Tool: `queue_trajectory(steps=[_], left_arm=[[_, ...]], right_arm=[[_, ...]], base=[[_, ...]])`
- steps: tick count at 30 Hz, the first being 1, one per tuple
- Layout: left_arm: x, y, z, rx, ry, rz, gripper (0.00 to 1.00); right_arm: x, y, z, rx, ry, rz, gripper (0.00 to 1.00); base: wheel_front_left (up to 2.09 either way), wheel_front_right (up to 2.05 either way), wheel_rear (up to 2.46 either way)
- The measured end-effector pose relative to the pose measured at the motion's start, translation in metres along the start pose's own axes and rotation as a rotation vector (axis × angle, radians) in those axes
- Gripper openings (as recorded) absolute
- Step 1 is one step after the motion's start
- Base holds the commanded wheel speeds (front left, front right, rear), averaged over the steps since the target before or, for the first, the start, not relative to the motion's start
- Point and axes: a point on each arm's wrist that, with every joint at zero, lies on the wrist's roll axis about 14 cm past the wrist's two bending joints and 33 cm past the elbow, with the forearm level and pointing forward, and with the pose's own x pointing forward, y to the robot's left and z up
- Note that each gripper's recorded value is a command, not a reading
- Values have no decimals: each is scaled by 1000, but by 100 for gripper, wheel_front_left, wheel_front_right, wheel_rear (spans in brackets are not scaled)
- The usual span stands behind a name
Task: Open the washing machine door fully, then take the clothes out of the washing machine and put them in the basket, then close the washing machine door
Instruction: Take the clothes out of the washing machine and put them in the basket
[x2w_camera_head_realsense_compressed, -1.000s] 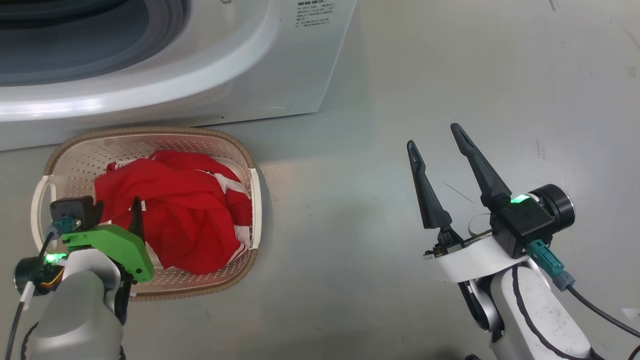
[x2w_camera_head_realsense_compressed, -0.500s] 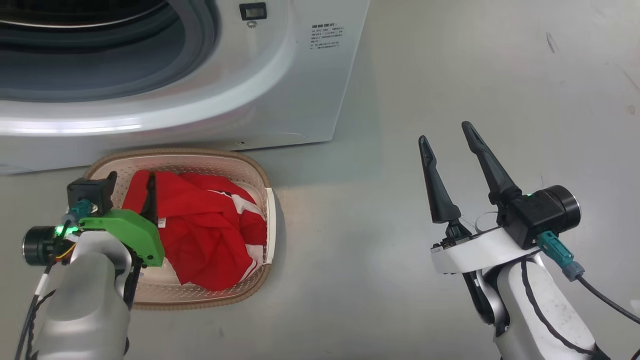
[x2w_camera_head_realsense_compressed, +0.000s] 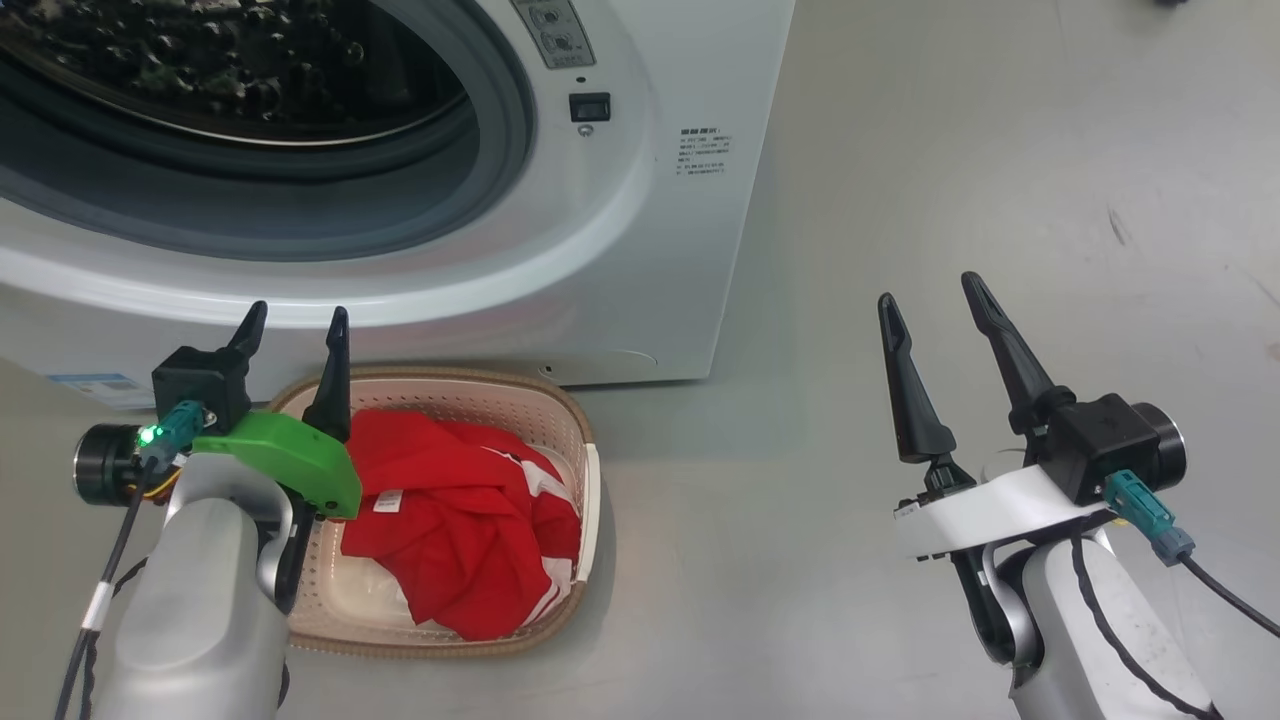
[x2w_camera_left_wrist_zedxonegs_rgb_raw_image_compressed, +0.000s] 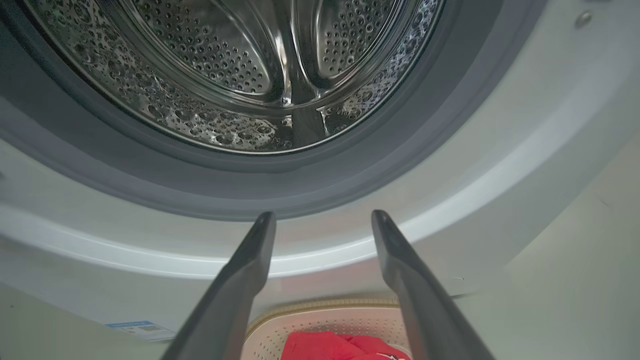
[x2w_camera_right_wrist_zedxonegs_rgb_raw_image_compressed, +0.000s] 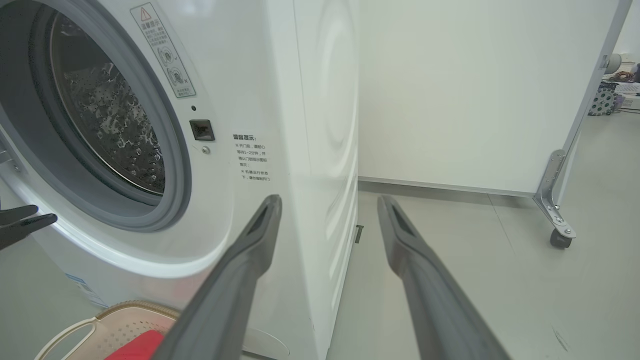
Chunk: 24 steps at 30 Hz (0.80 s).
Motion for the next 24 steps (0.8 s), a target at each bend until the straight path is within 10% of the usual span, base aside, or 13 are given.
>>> queue_trajectory(steps=[24], left_arm=[[-112, 15, 65, -60, -290, 87, 100]], right_arm=[[-54, 11, 44, 31, -100, -27, 100]], base=[[0, 0, 0]])
